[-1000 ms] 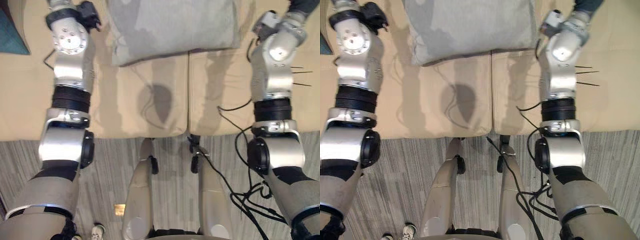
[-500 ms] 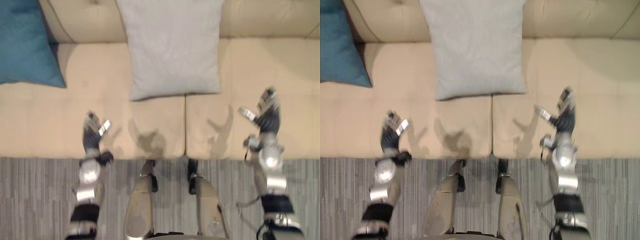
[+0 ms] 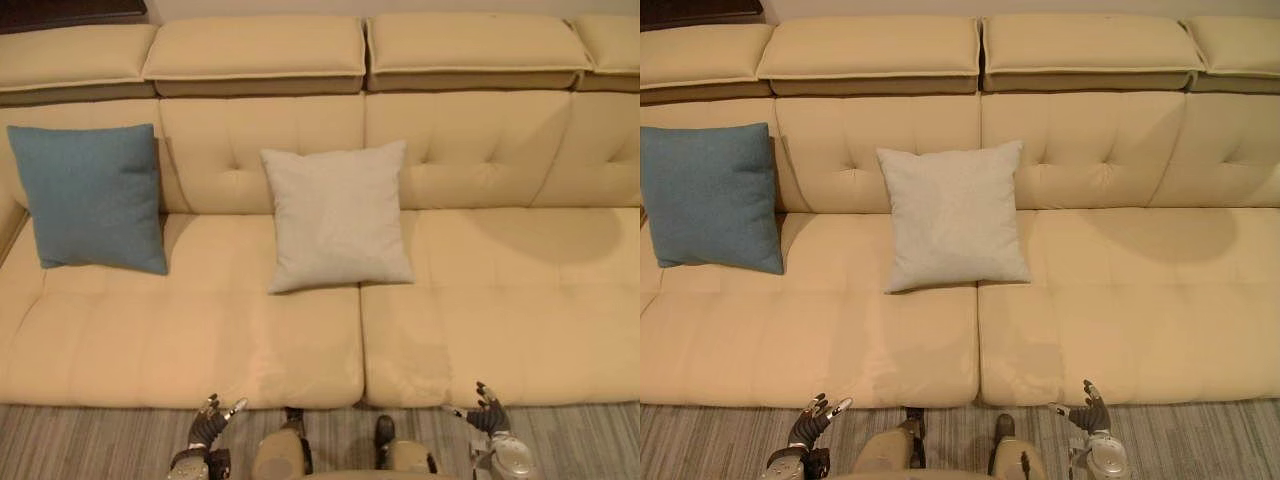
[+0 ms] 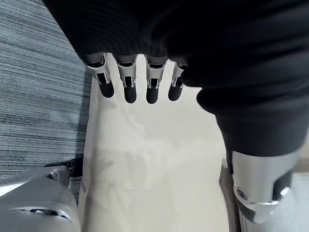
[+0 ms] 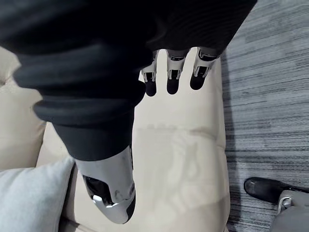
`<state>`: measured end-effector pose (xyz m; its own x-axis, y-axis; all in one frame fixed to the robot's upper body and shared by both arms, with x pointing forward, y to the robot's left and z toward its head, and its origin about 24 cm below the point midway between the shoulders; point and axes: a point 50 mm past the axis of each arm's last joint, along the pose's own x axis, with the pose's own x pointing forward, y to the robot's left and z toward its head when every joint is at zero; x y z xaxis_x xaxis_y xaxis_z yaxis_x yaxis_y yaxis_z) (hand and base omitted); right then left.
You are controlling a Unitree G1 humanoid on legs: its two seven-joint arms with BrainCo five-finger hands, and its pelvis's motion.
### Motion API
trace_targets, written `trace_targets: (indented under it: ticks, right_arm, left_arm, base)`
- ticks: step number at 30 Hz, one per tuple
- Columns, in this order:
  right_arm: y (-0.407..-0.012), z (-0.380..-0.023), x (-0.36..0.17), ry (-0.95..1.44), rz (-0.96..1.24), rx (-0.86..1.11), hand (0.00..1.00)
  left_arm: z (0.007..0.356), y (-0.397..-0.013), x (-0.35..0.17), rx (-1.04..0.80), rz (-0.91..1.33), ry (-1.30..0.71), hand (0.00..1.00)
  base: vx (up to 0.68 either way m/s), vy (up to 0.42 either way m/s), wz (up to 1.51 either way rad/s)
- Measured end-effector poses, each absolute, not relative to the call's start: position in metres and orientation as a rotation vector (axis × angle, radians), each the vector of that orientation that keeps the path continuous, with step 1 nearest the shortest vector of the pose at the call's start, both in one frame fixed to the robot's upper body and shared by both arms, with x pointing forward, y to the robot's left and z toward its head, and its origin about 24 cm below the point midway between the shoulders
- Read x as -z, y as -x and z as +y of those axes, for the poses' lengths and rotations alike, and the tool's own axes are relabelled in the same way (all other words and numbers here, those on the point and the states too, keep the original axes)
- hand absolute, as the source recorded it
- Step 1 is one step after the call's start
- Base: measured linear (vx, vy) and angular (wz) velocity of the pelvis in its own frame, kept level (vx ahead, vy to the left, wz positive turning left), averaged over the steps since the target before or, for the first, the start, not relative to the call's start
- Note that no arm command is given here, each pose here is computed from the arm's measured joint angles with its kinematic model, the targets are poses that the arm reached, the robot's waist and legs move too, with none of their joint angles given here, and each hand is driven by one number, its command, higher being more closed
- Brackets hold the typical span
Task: Pick up cushions and gather them together orderly.
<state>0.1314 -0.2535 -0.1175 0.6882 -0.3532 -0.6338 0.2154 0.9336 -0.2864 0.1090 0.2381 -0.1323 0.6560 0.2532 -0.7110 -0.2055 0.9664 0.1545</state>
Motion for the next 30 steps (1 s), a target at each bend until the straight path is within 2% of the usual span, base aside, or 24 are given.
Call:
trace_targets:
  ticks: [5, 11, 14, 16, 30]
  right_arm:
    - [-0.146, -0.240, 0.114, 0.176, 0.707, 0.289, 0.00]
    - [-0.146, -0.219, 0.115, 0.164, 0.700, 0.219, 0.00]
    - [-0.168, -0.228, 0.104, 0.155, 0.634, 0.249, 0.00]
    - [-0.161, -0.242, 0.105, 0.133, 0.653, 0.334, 0.00]
    - [-0.153, -0.231, 0.111, 0.075, 0.669, 0.364, 0.00]
  left_arm:
    - [0.234, -0.133, 0.123, -0.246, 0.735, -0.060, 0.00]
    - [0.227, -0.135, 0.117, -0.265, 0.688, -0.040, 0.00]
    - [0.202, -0.141, 0.120, -0.232, 0.683, 0.009, 0.00]
    - [0.177, -0.143, 0.124, -0.176, 0.704, 0.056, 0.00]
    - [0.189, -0.145, 0.121, -0.149, 0.693, -0.014, 0.00]
  base:
    - [-0.08, 0.020, -0.19]
    - [-0.19, -0.128, 0.10]
    - [-0.36, -0.201, -0.06]
    - [-0.34, -0.042, 0.27]
    - [-0.10, 0.070, -0.22]
